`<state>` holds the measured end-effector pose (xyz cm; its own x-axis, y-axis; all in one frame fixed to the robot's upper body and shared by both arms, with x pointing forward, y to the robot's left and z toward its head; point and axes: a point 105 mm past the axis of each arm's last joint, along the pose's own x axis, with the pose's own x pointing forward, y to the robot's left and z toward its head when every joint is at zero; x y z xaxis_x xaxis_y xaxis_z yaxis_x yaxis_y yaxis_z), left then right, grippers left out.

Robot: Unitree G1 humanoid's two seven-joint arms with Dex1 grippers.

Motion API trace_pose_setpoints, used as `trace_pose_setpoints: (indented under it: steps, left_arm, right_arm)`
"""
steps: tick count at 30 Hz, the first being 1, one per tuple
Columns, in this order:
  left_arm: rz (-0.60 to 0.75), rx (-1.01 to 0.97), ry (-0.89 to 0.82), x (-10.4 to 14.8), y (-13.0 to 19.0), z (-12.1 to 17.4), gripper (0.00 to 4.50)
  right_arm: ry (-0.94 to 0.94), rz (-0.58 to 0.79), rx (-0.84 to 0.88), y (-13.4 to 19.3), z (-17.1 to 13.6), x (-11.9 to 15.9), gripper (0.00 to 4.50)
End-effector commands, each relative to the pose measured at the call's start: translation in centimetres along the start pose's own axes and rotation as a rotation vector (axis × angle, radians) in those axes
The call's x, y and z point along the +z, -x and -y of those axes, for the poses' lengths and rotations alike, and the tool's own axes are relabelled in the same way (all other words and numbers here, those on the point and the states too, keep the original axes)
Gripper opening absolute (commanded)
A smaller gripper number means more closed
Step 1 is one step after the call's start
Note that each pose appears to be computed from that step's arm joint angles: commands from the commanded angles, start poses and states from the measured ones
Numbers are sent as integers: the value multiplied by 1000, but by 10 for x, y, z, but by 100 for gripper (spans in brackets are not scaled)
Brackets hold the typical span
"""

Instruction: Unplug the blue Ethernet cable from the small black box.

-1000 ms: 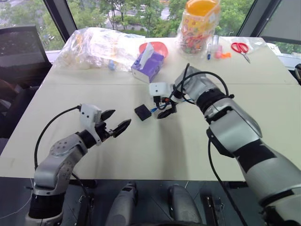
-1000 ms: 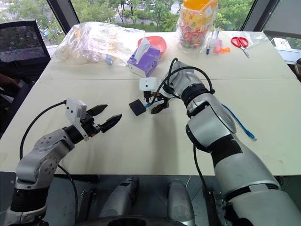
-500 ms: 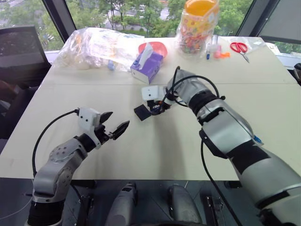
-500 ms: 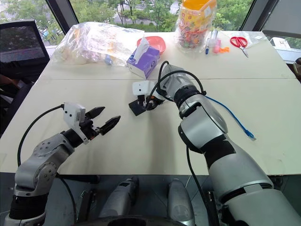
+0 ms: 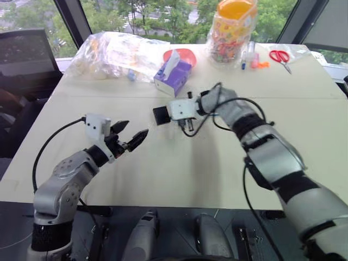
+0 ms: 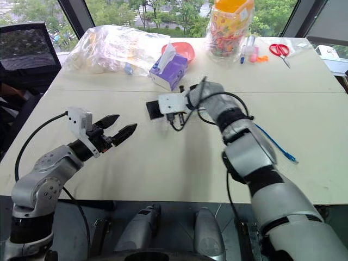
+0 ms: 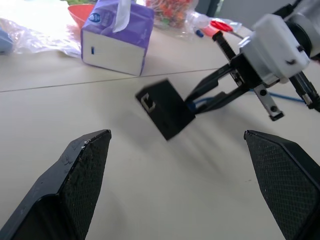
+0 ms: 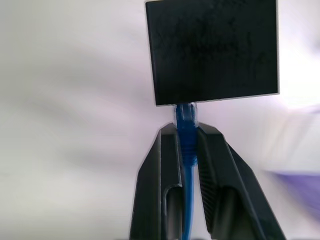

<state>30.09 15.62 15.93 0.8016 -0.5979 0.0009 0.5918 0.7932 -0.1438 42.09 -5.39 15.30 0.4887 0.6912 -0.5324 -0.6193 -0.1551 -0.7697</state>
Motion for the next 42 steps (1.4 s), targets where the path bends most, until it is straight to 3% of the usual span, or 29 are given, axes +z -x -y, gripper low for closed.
trace_pose_setpoints:
  steps: [1,4,11,15,29,33,39,40,42]
  left_arm:
    - [8,-93,17,13,-5,10,450]
    - [-5,-147,54,17,-10,13,450]
    - [-80,-343,71,22,-24,28,450]
    - [-89,-373,60,24,-30,26,450]
    - [-69,-432,34,28,-42,31,450]
    - [-67,-436,32,26,-44,32,327]
    - [-66,-449,30,24,-44,33,81]
    - [-65,-450,30,24,-44,34,50]
    - [-64,-452,31,24,-44,34,50]
  right_arm:
    - [121,63,-243,22,11,8,5]
    - [235,44,-372,36,6,12,5]
    - [377,106,-570,64,-16,58,5]
    - [392,133,-584,68,-23,74,5]
    - [384,145,-543,69,-34,86,5]
    - [386,155,-539,69,-33,90,0]
    - [389,162,-526,69,-34,92,0]
    - [390,163,-524,70,-34,92,0]
    - [383,163,-515,70,-34,92,0]
